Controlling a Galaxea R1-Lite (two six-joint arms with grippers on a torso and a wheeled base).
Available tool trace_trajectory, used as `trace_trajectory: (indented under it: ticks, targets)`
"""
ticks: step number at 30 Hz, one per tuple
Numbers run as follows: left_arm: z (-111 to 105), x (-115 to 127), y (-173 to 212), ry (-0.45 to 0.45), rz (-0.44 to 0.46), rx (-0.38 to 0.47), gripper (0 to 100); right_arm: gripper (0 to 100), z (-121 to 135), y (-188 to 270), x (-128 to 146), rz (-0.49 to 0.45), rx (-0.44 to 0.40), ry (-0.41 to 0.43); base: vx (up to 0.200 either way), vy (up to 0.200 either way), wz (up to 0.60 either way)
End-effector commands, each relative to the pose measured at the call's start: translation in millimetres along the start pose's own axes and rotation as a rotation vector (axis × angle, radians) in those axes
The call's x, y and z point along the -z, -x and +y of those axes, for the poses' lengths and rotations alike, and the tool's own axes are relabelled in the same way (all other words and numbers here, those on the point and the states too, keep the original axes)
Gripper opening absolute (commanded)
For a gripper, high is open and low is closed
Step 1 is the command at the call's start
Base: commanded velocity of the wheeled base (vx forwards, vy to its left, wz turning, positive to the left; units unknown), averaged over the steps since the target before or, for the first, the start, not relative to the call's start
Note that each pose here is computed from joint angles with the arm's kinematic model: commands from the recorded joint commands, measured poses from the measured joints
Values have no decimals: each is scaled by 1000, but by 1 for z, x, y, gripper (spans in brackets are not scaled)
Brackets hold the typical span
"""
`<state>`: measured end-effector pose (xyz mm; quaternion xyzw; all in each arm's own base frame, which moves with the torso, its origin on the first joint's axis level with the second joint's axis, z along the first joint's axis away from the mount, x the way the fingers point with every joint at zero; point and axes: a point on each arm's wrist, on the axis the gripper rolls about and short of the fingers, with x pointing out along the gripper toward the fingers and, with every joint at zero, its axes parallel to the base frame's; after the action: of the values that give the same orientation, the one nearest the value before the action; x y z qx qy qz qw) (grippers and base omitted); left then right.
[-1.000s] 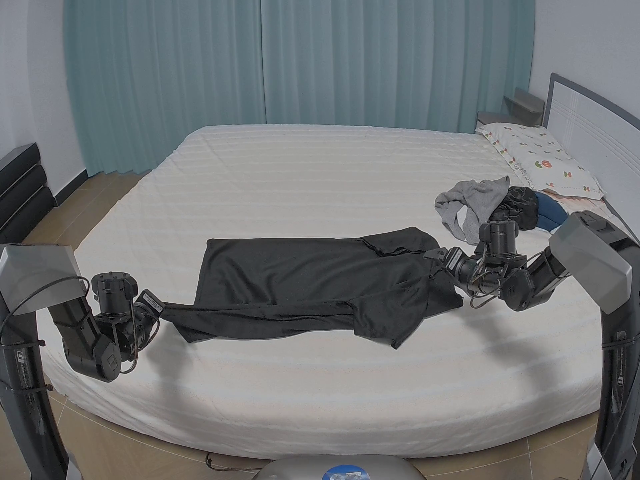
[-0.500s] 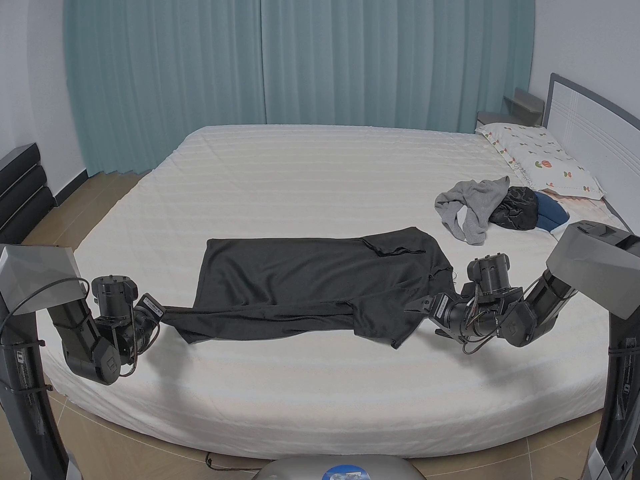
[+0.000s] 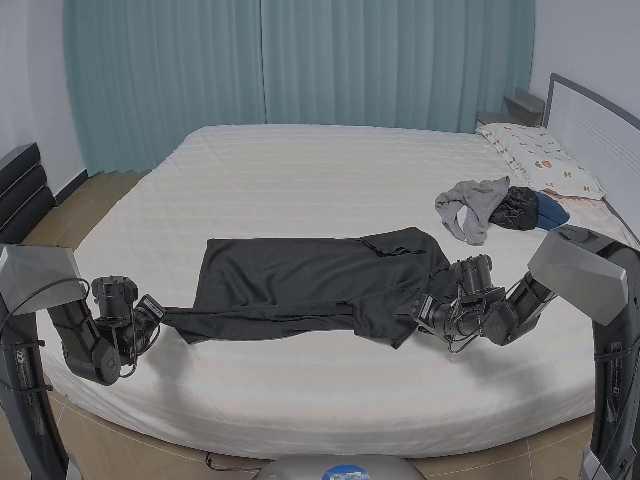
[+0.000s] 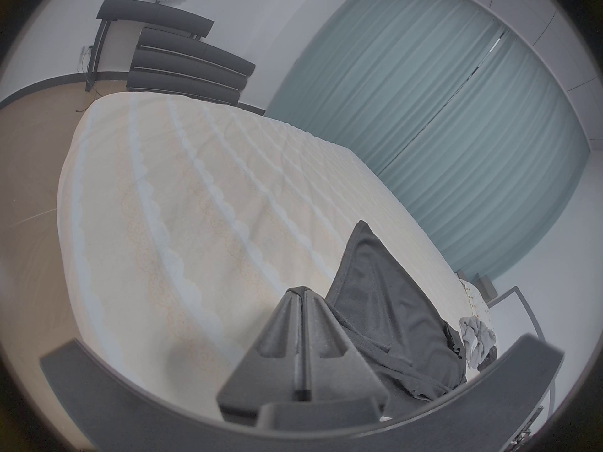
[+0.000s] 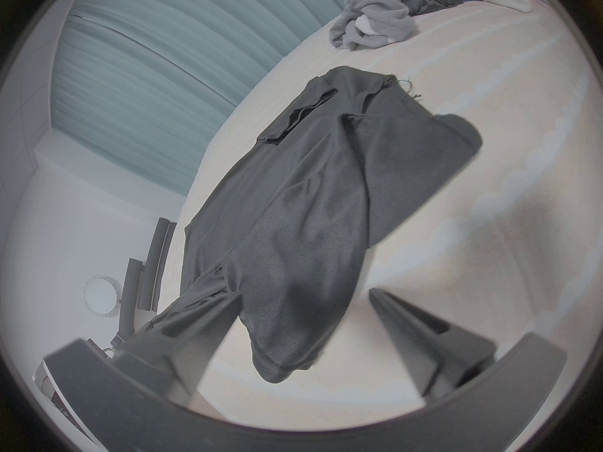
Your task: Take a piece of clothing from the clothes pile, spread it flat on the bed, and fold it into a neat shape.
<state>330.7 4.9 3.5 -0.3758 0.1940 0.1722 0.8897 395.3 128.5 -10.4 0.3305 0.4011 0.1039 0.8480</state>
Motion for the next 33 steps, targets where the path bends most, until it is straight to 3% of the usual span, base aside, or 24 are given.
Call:
trace_trajectory:
  ticks: [1, 10, 12, 16, 17, 22, 24, 33]
  targets:
    - [0, 0, 0, 0, 1, -2, 0, 0, -2, -7, 3, 13, 6, 0, 0, 0, 0]
    - [4, 4, 2, -49, 24, -18, 0, 0, -2, 20, -2, 2, 98, -25, 0, 0, 0]
    - [5, 9, 6, -83, 55, -14, 0, 0, -2, 55, -3, -12, 110, -38, 0, 0, 0]
    - [5, 13, 16, -156, 75, -15, 0, 0, -3, 83, 3, -12, 128, -41, 0, 0, 0]
    - [7, 13, 23, -205, 87, -22, 0, 0, -4, 96, 8, -10, 135, -41, 0, 0, 0]
    - [7, 16, 35, -279, 108, -24, 0, 0, -5, 125, 19, -5, 144, -42, 0, 0, 0]
    - [15, 22, 42, -374, 152, -53, 0, 0, -15, 142, 37, 34, 178, -15, 0, 0, 0]
    - [24, 34, 58, -508, 221, -77, 0, 0, -35, 176, 78, 138, 248, 37, 0, 0, 0]
